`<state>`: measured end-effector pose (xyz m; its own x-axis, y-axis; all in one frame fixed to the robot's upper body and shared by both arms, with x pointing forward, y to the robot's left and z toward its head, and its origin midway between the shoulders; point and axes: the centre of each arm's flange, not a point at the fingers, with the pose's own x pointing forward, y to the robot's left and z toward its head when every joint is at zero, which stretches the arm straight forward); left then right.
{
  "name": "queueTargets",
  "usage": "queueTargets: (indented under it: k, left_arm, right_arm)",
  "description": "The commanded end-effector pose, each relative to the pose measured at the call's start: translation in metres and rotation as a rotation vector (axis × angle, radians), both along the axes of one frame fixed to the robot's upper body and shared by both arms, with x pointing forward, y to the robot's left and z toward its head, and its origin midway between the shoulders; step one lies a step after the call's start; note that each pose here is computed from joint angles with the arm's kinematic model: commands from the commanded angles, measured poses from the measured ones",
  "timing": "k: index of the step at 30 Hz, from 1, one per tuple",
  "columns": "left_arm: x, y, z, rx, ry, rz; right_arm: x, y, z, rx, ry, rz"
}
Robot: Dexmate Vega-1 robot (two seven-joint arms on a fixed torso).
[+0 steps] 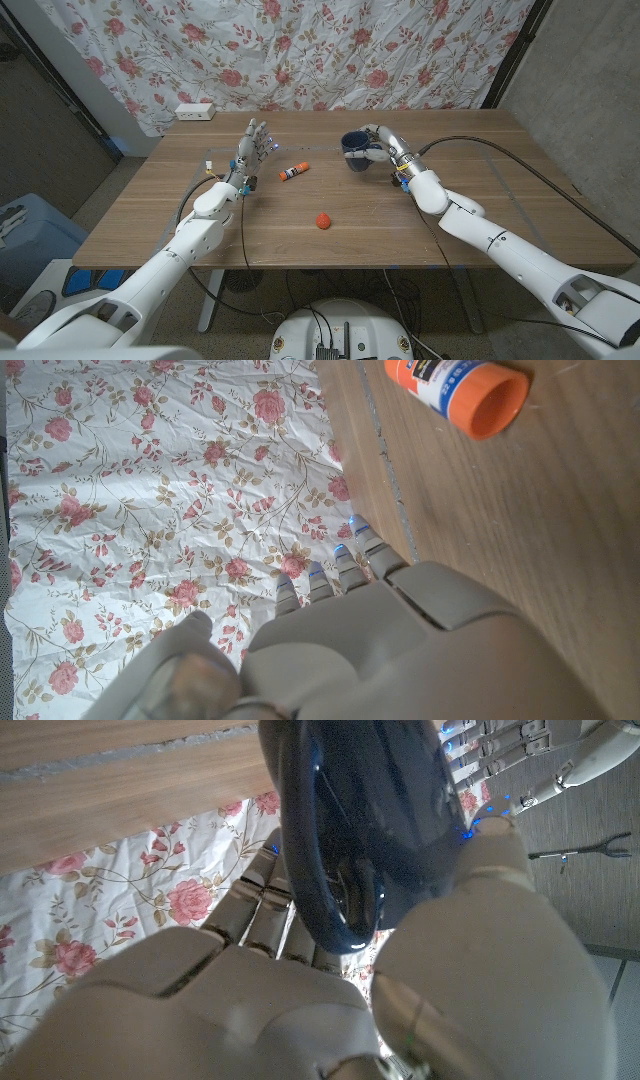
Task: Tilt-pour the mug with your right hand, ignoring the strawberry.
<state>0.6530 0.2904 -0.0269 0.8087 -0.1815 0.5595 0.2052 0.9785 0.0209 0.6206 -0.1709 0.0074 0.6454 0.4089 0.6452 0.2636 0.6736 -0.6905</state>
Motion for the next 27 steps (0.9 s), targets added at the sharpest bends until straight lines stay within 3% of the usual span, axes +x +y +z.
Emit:
queueTargets:
  k: [1,17,27]
  left_arm:
    - [0.000,0.000,0.000,0.000,0.000,0.000]
    - [0.000,0.000,0.000,0.000,0.000,0.000]
    - [0.000,0.000,0.000,0.000,0.000,0.000]
  right_arm:
    - [-0.007,-0.005,0.013,-0.067,0.006,-0.039]
    - [-0.013,-0.012,0.033,-0.173,-0.014,-0.087]
    - [-0.016,-0.016,0.040,-0.202,-0.026,-0.079]
